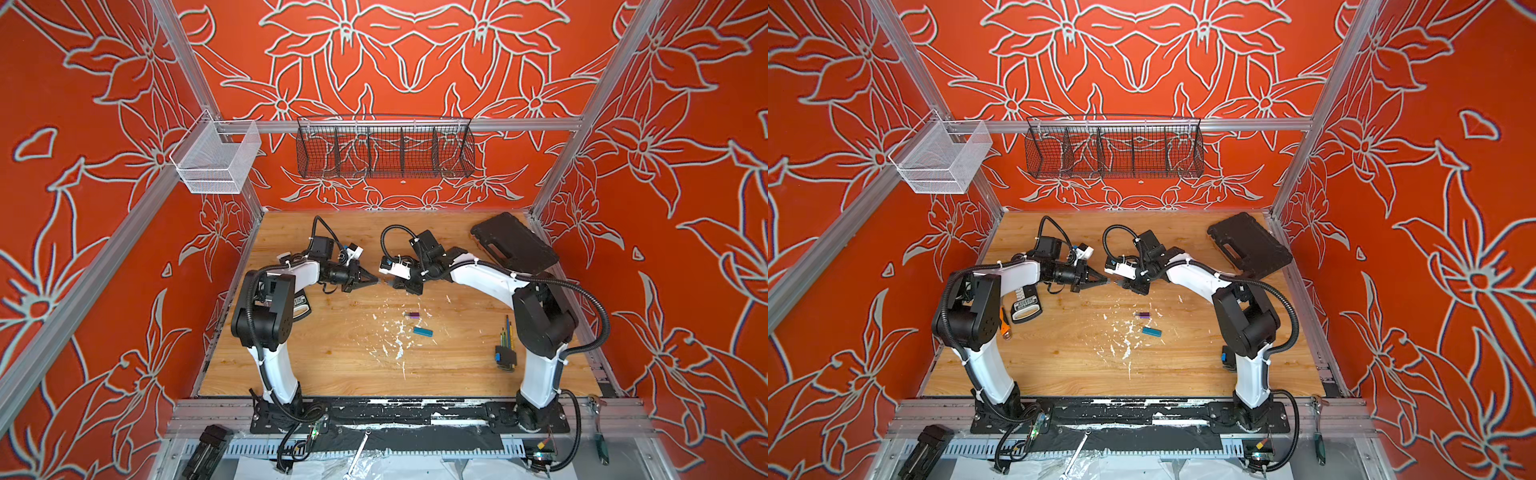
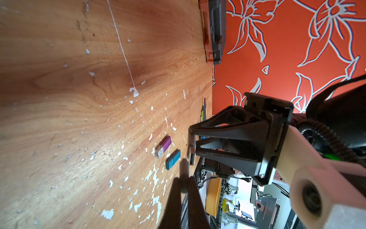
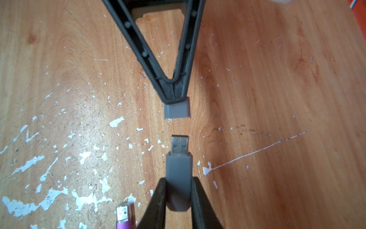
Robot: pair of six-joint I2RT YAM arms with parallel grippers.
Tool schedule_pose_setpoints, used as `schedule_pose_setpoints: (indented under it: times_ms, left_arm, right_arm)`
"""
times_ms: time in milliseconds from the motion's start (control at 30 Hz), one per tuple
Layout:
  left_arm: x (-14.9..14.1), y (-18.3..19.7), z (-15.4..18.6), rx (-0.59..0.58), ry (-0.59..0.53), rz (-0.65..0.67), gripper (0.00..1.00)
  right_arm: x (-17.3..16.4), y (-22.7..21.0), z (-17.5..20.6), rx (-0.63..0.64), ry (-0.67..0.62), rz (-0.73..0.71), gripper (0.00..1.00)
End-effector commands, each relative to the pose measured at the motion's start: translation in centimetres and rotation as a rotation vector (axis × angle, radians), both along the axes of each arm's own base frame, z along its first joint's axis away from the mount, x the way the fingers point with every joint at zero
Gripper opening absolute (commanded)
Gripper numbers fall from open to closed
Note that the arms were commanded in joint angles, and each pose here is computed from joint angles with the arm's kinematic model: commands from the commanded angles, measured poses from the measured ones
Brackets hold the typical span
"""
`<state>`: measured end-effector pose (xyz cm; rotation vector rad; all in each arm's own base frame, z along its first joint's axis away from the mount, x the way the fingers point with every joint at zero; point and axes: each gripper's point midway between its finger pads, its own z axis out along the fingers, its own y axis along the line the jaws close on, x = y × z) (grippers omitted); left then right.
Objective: Close the usb drive cover
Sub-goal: Pick up the USB drive from the center of the board, then close the cover of the USB drive.
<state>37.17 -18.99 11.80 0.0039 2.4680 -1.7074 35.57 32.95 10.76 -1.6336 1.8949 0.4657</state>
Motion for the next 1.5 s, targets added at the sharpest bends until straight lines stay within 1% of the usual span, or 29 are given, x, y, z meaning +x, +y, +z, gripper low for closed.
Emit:
schedule_pose_setpoints:
  times_ms: [0, 667, 833, 1000, 1467]
  left_arm:
    - [0.01, -0.36, 1.3, -0.009, -0.039, -0.019, 0.0]
    - [0.2, -0.88, 1.23, -0.006, -0.036, -0.024, 0.0]
    - [0.35, -0.81, 1.04, 0.012, -0.042, -0.014, 0.0]
    - [0.53, -0.63, 1.03, 0.034, -0.054, -0.001, 0.0]
    - [0.74, -0.58, 0.85, 0.037, -0.055, 0.012, 0.0]
  right_arm:
    - [0.17, 1.2, 0.5, 0.035, 0.003, 0.011, 0.19]
    - [0.25, 2.03, 0.31, 0.045, 0.012, 0.013, 0.19]
    - [0.12, 1.99, 0.34, 0.046, 0.015, 0.015, 0.19]
    - [0.22, 1.49, -0.19, 0.019, 0.02, -0.01, 0.18]
    - [-0.02, 1.9, 0.31, 0.055, 0.031, -0.009, 0.18]
